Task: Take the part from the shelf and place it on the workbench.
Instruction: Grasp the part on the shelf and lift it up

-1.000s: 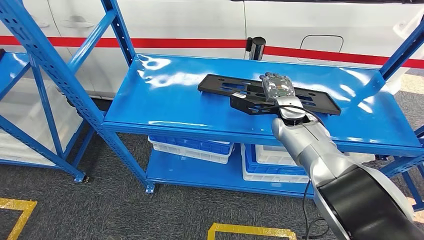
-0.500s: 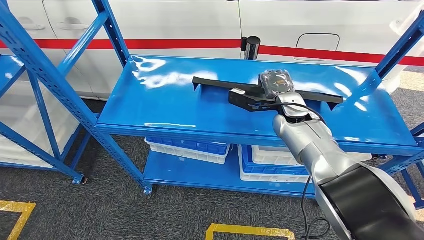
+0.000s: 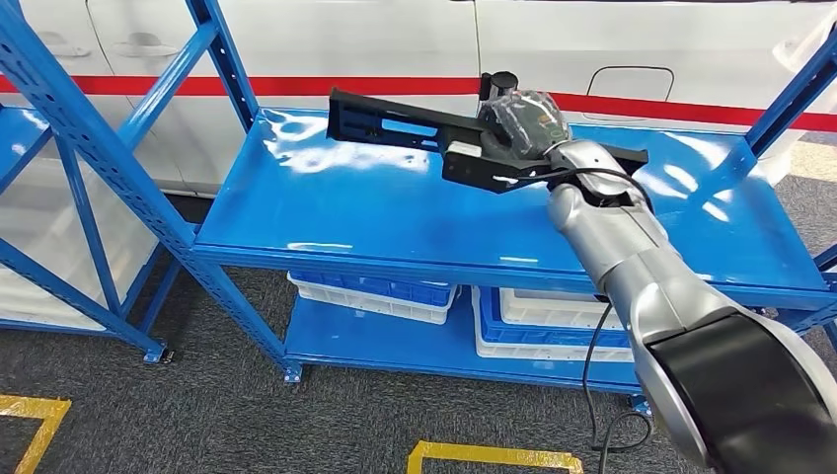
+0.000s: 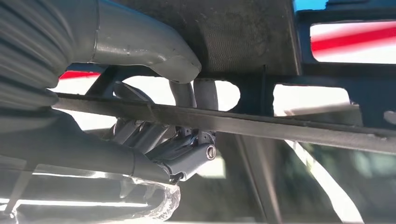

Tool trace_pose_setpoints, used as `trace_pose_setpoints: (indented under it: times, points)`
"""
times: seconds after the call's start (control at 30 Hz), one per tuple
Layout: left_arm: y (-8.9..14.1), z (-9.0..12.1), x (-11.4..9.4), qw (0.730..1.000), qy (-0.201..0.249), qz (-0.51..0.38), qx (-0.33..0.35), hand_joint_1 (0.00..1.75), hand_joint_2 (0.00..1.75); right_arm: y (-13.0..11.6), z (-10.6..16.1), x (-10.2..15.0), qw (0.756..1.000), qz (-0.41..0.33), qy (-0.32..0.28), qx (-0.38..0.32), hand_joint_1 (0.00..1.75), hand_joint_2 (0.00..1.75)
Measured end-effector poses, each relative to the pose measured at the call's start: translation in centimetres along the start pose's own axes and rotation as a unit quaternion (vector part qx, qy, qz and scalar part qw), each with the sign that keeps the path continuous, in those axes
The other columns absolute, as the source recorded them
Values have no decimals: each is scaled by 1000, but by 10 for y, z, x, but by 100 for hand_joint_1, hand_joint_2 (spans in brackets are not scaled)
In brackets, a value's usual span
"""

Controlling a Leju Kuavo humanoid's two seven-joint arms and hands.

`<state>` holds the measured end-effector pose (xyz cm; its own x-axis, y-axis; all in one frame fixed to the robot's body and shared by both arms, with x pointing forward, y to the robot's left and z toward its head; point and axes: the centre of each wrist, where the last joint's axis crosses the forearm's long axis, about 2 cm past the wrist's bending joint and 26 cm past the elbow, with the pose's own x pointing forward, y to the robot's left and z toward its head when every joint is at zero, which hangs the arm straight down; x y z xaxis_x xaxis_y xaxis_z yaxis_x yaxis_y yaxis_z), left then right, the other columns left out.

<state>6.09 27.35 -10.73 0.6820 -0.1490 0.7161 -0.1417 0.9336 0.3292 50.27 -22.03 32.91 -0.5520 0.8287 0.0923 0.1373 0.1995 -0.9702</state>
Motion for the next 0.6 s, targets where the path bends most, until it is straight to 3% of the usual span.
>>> trace_pose_setpoints:
  times: [0.13, 0.3, 0.6]
  points:
    - [3, 1, -3, 1000, -15, 5, 0, 0, 175, -31, 5, -10, 994, -60, -63, -71, 175, 175]
    - [5, 2, -4, 1000, -20, 2, 11, 0, 175, -62, 33, -21, 984, -57, -93, -143, 175, 175]
    - [5, -2, 0, 1000, -24, 5, 19, 0, 175, -68, 65, -33, 983, -29, -101, -154, 175, 175]
